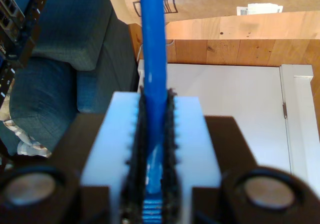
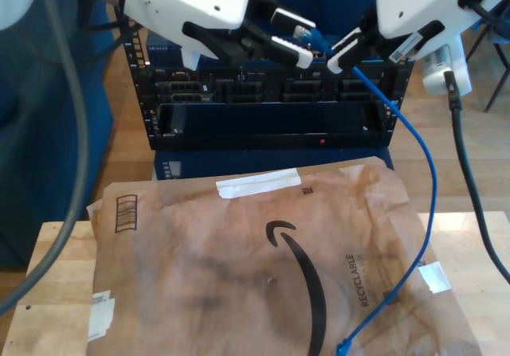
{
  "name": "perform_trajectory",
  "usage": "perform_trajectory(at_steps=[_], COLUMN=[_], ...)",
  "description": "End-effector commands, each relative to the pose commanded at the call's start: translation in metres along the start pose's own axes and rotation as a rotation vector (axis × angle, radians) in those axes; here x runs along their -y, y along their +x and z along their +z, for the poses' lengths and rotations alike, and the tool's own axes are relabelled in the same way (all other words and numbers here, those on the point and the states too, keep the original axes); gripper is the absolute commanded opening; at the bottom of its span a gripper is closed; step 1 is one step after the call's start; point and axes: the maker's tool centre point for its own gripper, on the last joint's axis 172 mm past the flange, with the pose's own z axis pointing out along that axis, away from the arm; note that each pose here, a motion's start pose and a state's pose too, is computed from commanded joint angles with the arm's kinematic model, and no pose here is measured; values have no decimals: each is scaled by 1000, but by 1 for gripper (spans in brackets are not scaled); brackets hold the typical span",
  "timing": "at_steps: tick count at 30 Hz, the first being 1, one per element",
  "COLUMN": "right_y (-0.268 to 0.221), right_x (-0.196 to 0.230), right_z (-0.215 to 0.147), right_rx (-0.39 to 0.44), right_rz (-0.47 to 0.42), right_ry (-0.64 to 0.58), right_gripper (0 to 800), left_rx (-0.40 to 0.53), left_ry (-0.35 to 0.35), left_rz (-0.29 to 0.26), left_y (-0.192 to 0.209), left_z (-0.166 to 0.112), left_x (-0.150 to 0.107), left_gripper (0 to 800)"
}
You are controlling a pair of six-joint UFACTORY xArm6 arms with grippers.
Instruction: Grab the cable and plug it in
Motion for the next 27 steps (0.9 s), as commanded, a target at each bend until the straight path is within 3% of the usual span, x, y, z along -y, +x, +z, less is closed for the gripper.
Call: perform_trajectory(at_steps=[8, 16, 19, 24, 25, 27], right_y=[-3, -4, -4, -5, -5, -4], right_x=[-2, -3, -3, -4, -4, -5], right_z=[2, 2, 3, 3, 3, 5], right_rx=[1, 1, 1, 2, 2, 0], right_rz=[-8, -9, -11, -13, -13, -16], right_ry=[-5, -6, -8, -8, -8, -16], right_gripper=[1, 1, 1, 4, 60, 529], left_rx=[3, 3, 4, 21, 34, 50], left_ry=[-7, -8, -6, 4, 2, 2], left_rz=[20, 25, 20, 43, 48, 54], left_y=[0, 1, 3, 1, -3, -7], left_z=[-1, -1, 0, 2, 1, 1], left_x=[-2, -2, -1, 1, 1, 1], left_gripper=[286, 149, 53, 16, 3, 3])
